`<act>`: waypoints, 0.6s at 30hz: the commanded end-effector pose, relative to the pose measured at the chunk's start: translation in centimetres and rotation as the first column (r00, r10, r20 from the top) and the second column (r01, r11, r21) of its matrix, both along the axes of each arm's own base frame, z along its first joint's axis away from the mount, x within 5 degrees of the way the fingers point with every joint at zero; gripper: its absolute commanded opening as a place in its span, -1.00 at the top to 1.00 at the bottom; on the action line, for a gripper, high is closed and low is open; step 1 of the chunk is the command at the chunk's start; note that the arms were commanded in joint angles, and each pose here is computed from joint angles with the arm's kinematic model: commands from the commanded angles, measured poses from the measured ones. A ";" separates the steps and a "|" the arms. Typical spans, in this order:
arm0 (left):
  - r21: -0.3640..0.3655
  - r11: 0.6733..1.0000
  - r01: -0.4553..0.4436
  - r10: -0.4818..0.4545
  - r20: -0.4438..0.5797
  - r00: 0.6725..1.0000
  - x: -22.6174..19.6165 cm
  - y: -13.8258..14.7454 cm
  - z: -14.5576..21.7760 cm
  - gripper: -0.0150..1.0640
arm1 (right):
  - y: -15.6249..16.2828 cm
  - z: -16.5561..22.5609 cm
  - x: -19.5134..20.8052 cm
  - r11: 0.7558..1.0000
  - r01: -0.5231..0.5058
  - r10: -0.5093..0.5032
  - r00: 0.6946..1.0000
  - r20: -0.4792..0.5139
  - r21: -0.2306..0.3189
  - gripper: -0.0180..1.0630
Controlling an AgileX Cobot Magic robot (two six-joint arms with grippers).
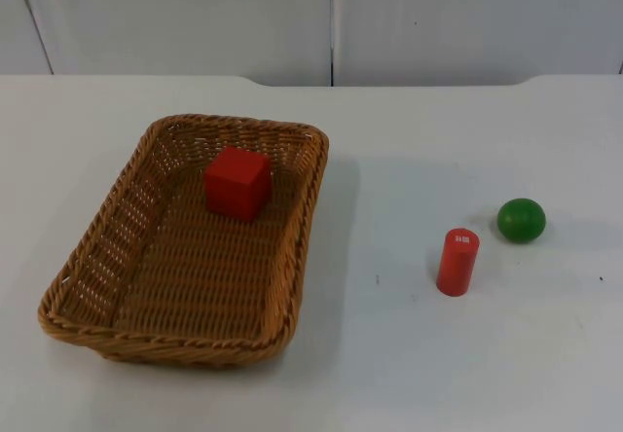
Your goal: Pick up the basket with the left hand and place the object to the left of the red cylinder into the basket with the right hand.
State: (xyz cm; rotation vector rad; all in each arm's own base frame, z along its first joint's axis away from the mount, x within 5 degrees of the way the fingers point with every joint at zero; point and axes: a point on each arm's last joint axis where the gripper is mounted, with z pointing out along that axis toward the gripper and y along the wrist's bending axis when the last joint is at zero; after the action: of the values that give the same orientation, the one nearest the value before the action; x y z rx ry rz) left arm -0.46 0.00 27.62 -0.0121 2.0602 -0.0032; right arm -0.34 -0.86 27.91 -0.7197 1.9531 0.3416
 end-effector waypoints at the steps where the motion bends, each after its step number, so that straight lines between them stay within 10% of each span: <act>1: -0.010 1.000 0.011 -0.011 -0.002 1.000 0.0 -0.1 -0.1 -0.64 | 0.1 0.1 0.0 1.000 -0.014 0.014 1.000 0.018 0.003 -0.46; 18: -0.005 1.000 0.014 -0.014 -0.002 1.000 0.0 -0.1 -0.1 -0.98 | 0.1 0.1 0.0 1.000 -0.008 0.008 1.000 0.014 0.008 -0.46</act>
State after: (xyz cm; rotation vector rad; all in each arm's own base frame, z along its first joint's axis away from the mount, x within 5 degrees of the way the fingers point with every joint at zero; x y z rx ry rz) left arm -0.46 -0.04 27.62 -0.0031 2.0602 -0.0043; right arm -0.36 -0.80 27.95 -0.7325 1.9436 0.3417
